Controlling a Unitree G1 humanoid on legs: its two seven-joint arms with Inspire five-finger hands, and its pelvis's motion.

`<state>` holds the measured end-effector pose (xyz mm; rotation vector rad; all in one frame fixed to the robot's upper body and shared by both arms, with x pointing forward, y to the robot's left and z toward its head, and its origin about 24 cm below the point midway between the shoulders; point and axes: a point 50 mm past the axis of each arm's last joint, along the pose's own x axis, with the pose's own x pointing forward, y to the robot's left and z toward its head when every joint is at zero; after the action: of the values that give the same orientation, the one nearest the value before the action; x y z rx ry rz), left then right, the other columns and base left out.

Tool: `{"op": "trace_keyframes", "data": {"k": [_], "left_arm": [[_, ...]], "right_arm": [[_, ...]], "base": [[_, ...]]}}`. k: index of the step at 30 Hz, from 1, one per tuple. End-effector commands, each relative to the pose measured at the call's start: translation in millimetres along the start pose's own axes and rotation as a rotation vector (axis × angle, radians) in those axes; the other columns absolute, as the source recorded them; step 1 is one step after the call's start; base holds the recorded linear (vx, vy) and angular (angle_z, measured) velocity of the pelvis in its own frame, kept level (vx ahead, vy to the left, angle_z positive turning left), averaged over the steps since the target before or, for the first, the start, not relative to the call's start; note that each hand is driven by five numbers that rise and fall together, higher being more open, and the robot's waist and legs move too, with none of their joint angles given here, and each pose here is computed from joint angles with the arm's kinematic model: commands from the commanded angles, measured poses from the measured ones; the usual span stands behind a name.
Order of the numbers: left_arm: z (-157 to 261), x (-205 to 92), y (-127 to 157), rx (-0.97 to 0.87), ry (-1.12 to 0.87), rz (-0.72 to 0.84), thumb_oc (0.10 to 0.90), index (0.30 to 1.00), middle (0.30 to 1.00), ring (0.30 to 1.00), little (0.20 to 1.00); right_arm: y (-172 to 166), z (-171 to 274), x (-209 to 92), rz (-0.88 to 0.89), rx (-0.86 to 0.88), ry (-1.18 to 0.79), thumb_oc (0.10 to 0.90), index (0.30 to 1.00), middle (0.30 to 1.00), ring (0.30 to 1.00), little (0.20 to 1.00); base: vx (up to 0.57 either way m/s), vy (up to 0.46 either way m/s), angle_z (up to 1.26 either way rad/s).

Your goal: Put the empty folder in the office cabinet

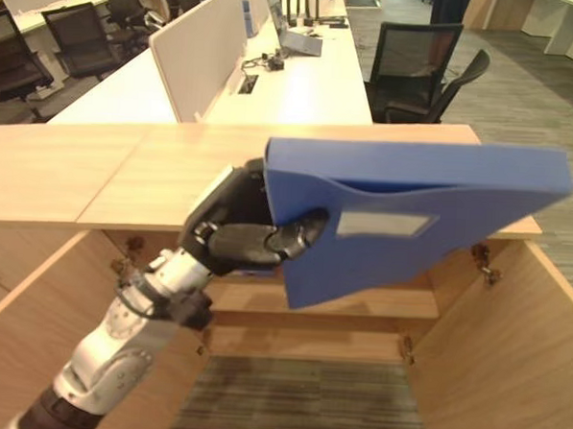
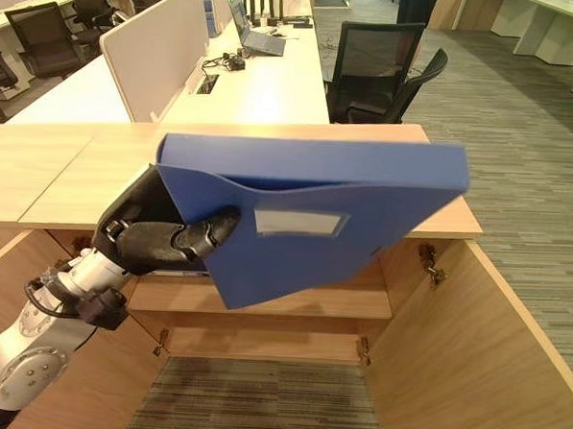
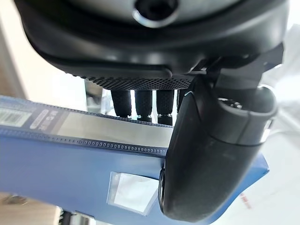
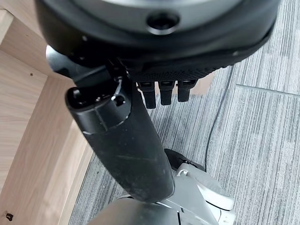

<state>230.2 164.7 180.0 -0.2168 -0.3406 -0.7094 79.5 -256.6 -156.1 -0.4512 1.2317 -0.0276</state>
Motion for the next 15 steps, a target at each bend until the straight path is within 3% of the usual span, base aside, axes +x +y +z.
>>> {"op": "trace_keyframes", "data": {"k": [1, 11, 15], "left_arm": [[53, 26, -13, 0.012, -0.277, -0.15, 0.4, 0.3, 0.3, 0.3, 0.3], [15, 7, 25, 0.023, -0.122, 0.104, 0.4, 0.3, 0.3, 0.3, 0.3], [2, -6, 38, 0.016, -0.082, 0.198, 0.4, 0.3, 0.3, 0.3, 0.3]], "right_arm": [[-6, 19, 4, 0.003, -0.078, -0.042, 0.8, 0.9, 0.9, 0.9, 0.9], [-2, 16, 3, 0.024, -0.015, -0.037, 0.8, 0.9, 0.9, 0.9, 0.9], [0, 37, 2, 0.042, 0.207, -0.126, 0.8, 0.9, 0.9, 0.9, 0.9]], "base": [[0.0, 0.0, 0.0], [0.0, 0.0, 0.0], [0.0, 0.0, 0.0]]}}
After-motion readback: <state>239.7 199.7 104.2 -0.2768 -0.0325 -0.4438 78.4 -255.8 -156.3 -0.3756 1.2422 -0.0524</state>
